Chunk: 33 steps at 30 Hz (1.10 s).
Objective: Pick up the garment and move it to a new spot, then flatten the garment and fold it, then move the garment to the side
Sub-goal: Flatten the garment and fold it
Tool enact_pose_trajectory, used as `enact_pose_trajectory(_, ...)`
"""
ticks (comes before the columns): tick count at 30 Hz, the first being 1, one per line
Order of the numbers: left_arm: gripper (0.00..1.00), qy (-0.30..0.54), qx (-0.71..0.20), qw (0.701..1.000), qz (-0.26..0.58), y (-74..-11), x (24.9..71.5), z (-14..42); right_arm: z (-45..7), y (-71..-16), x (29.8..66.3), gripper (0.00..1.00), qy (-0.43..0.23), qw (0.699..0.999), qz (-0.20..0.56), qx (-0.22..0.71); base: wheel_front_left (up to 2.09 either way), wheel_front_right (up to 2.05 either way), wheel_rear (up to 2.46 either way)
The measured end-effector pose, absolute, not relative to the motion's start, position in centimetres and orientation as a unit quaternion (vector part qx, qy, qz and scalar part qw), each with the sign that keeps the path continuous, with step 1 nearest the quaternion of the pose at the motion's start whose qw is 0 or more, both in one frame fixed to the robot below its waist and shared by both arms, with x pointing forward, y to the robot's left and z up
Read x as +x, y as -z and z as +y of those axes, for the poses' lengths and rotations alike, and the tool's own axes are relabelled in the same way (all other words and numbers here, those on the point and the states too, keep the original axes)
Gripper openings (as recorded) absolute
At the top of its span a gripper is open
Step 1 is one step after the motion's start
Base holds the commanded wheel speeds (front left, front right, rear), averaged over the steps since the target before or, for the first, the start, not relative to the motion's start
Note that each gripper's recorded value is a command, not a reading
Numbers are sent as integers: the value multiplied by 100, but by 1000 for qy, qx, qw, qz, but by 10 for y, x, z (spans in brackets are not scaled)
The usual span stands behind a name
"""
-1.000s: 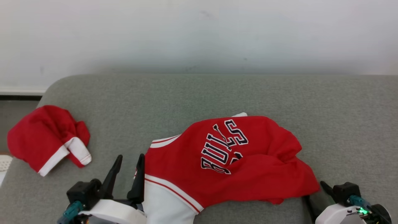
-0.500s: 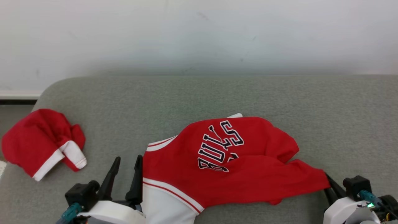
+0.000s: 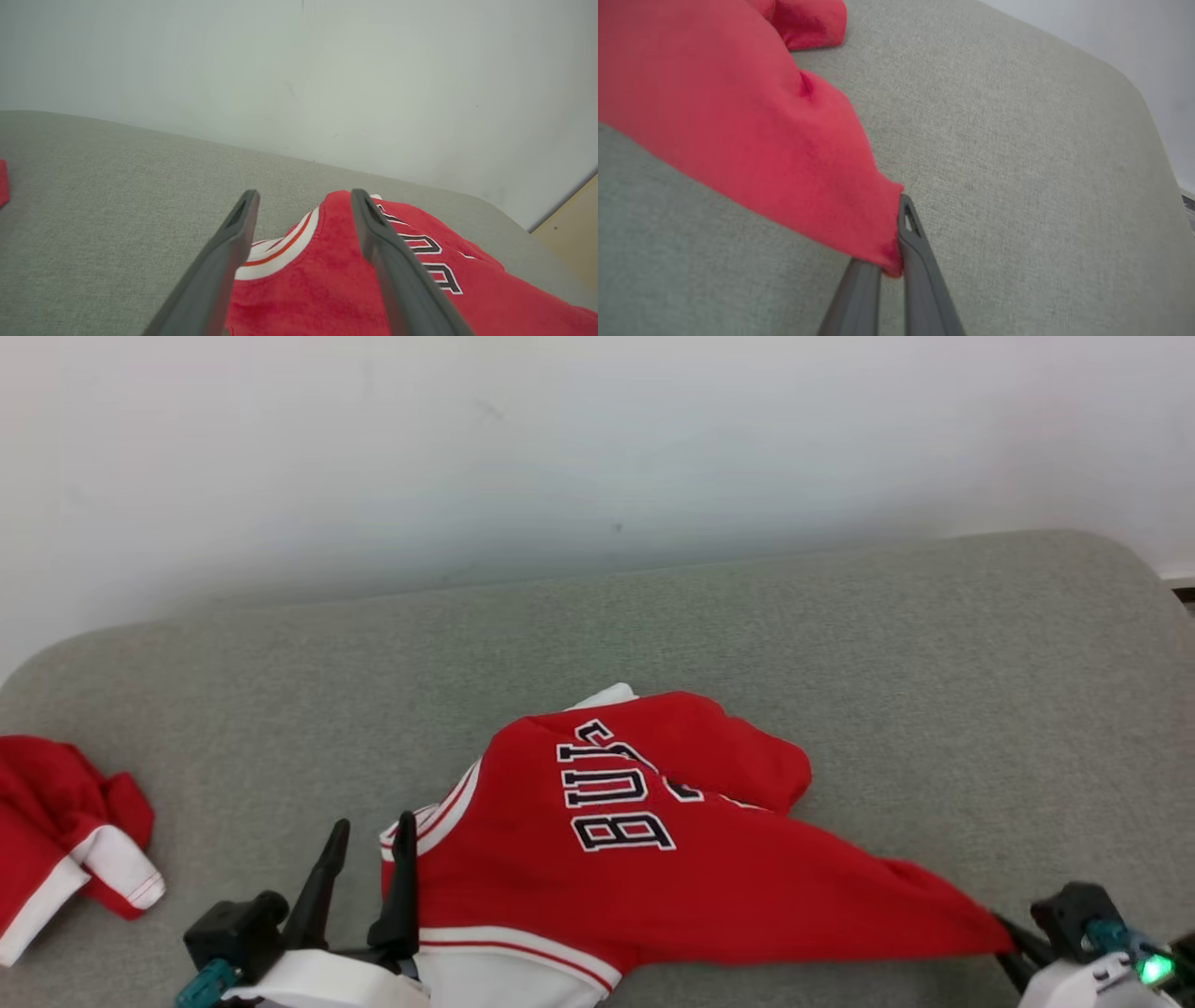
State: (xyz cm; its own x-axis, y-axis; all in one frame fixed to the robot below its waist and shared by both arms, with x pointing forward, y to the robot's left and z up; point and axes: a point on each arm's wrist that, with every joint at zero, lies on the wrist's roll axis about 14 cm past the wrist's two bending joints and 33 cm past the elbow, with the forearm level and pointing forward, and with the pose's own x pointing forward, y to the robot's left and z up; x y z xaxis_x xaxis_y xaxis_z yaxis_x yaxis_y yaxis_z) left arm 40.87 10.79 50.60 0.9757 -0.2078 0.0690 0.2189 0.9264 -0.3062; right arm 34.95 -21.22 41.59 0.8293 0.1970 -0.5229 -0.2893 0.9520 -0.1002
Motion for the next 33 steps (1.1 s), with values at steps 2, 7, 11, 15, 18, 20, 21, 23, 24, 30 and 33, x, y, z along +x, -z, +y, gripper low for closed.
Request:
enact_pose_trajectory(2,100,113,-158,981,-16,-505,410,105,-214,-408,328,0,-130,941,301,-83,0,0,0)
enact_pose_trajectory(7,100,118,-160,980,-12,-502,415,101,-204,-401,294,0,-135,929,341,-49,0,0,0)
enact_pose_trajectory(11,100,124,-159,979,-8,-499,415,98,-195,-399,287,100,-134,929,343,-39,0,0,0)
enact_pose_trajectory(15,100,122,-155,980,-11,-501,415,100,-198,-399,283,100,-127,927,351,-37,0,0,0)
enact_pose_trajectory(18,100,118,-153,981,-14,-502,414,103,-218,-398,278,100,-104,921,372,-48,0,0,0)
enact_pose_trajectory(20,100,117,-153,981,-14,-502,413,105,-235,-397,272,100,-82,916,389,-51,0,0,0)
enact_pose_trajectory(21,100,116,-152,981,-15,-503,412,106,-243,-399,272,100,-72,916,392,-50,0,0,0)
enact_pose_trajectory(23,100,112,-152,982,-16,-503,411,109,-256,-414,279,100,-53,925,372,-51,0,0,0)
enact_pose_trajectory(24,100,110,-152,982,-16,-503,410,111,-262,-425,287,100,-43,935,349,-49,0,0,0)
enact_pose_trajectory(30,100,102,-149,983,-18,-503,404,118,-249,-478,328,100,-22,977,210,19,0,0,0)
enact_pose_trajectory(33,100,100,-147,984,-18,-504,402,120,-226,-493,349,100,-41,984,167,53,0,0,0)
